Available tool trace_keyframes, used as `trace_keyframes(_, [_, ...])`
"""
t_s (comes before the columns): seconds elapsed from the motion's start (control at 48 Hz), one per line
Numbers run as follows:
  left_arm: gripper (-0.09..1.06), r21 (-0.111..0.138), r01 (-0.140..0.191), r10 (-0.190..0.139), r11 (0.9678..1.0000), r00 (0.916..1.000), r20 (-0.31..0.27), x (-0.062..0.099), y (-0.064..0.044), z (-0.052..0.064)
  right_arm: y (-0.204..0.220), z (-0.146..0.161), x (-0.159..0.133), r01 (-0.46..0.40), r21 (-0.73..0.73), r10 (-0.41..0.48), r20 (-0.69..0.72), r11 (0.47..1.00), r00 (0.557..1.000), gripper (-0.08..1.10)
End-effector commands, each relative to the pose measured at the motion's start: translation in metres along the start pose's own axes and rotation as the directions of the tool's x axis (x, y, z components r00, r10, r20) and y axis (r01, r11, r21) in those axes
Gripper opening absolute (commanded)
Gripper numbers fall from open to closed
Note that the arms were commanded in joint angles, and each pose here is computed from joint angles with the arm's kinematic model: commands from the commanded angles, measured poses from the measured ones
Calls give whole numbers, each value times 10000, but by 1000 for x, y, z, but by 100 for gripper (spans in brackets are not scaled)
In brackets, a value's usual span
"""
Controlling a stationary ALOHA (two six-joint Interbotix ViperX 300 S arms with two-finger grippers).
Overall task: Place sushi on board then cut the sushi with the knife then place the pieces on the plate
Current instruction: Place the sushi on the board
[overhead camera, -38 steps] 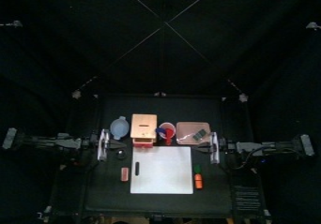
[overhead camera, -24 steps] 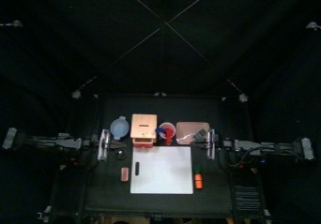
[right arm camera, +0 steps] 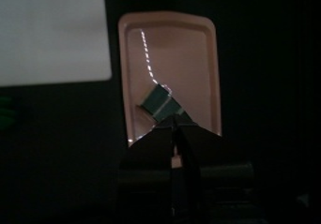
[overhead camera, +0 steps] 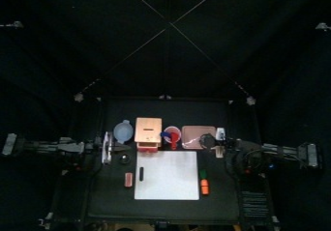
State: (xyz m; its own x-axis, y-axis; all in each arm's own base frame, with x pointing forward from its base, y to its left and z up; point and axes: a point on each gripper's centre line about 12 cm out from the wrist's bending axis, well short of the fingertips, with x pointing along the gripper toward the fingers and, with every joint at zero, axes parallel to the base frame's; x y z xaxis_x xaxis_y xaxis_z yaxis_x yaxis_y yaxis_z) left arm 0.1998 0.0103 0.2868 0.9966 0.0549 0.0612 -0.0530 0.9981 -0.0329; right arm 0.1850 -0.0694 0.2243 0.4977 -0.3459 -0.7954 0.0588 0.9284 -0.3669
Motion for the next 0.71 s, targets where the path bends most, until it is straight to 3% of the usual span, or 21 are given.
trace_keyframes(0.021, [-1, -153, -195, 198, 9997, 9997, 158, 1, 4, 4, 4, -2, 4, -28, -315, 23, -154, 9995, 9999, 34])
trace_keyframes(0.25, [0, -478, -466, 472, 9978, 9988, 114, 1, 8, 1, 10, -8, 16, -269, -105, 264, -467, 9996, 9986, 78])
trace_keyframes(0.396, [0, -881, -671, 677, 9939, 9977, 47, 0, 11, -2, 6, -7, 25, -140, -181, 126, -704, 9997, 9974, 100])
trace_keyframes(0.521, [0, -1209, -796, 794, 9895, 9968, -71, -1, 13, -6, 3, -7, 35, -80, -538, 27, -979, 9985, 9952, 104])
trace_keyframes(0.708, [0, -1342, -892, 866, 9869, 9959, -245, -4, 14, -14, 0, -5, 51, 111, -1531, -328, -1399, 9882, 9896, 104])
